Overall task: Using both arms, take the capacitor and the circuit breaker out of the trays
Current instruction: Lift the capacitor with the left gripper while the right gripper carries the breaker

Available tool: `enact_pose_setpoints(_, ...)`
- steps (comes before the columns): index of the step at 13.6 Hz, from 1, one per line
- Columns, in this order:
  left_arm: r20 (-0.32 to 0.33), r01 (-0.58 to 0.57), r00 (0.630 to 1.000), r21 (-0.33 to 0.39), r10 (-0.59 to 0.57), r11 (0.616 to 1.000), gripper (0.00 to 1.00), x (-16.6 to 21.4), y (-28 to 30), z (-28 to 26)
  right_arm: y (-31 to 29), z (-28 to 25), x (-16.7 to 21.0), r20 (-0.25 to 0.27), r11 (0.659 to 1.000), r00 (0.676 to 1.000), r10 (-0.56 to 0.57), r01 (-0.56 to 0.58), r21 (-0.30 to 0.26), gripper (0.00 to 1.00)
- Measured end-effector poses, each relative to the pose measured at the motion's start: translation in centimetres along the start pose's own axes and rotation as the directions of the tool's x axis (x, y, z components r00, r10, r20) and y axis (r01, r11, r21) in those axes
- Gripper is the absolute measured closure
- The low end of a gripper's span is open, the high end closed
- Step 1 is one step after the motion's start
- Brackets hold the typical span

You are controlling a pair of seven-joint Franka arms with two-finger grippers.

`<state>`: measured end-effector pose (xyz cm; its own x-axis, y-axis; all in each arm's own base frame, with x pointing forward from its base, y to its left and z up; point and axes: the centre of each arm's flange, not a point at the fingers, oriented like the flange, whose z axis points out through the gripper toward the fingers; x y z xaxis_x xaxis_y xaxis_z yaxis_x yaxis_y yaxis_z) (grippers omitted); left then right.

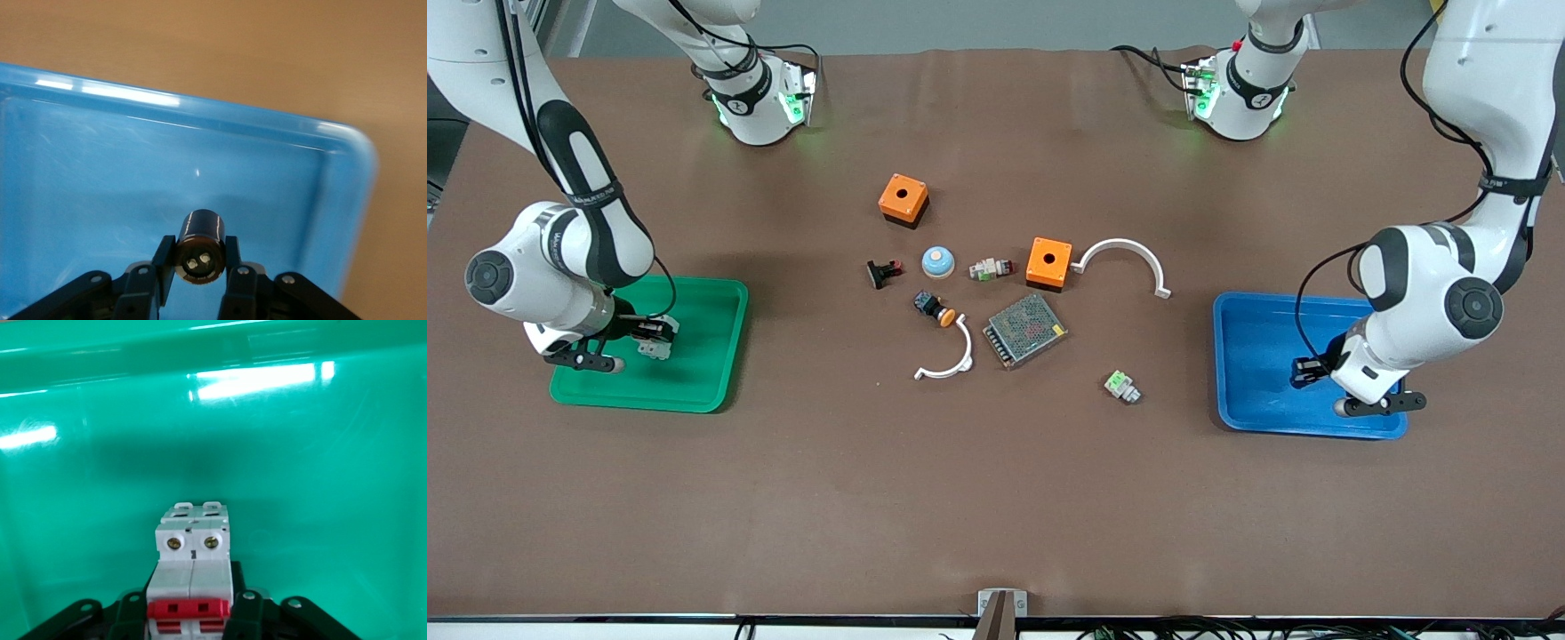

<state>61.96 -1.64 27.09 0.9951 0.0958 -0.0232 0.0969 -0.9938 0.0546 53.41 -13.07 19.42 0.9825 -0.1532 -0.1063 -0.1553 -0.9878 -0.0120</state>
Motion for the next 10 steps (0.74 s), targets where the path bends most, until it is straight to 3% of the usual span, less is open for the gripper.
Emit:
enact_pose_setpoints(2,0.009,0.042,0.999,-0.017,-0.042,0.999,0.66,-1.1,4.8,-2.1,-0.8,-1.7,0.7,0.022,1.000,1.000,-0.013,0.013,0.010,0.61)
enact_pose_setpoints(5,0.042,0.118,0.992,-0.025,-0.117,0.993,0.66,-4.0,13.0,-1.7,-3.9,-8.7,3.0,0.060,0.998,0.997,-0.046,0.044,0.034,0.61)
enact_pose_setpoints(7,0.070,0.177,0.982,-0.008,-0.176,0.984,0.66,-6.6,18.3,0.0,-7.8,-12.3,3.9,0.048,0.997,0.997,-0.055,0.052,0.060,0.61)
enact_pose_setpoints(10,0.089,0.248,0.965,0.003,-0.247,0.969,0.66,-9.8,24.4,2.8,-16.3,-12.3,3.2,0.051,0.997,0.998,-0.026,0.022,0.072,0.61)
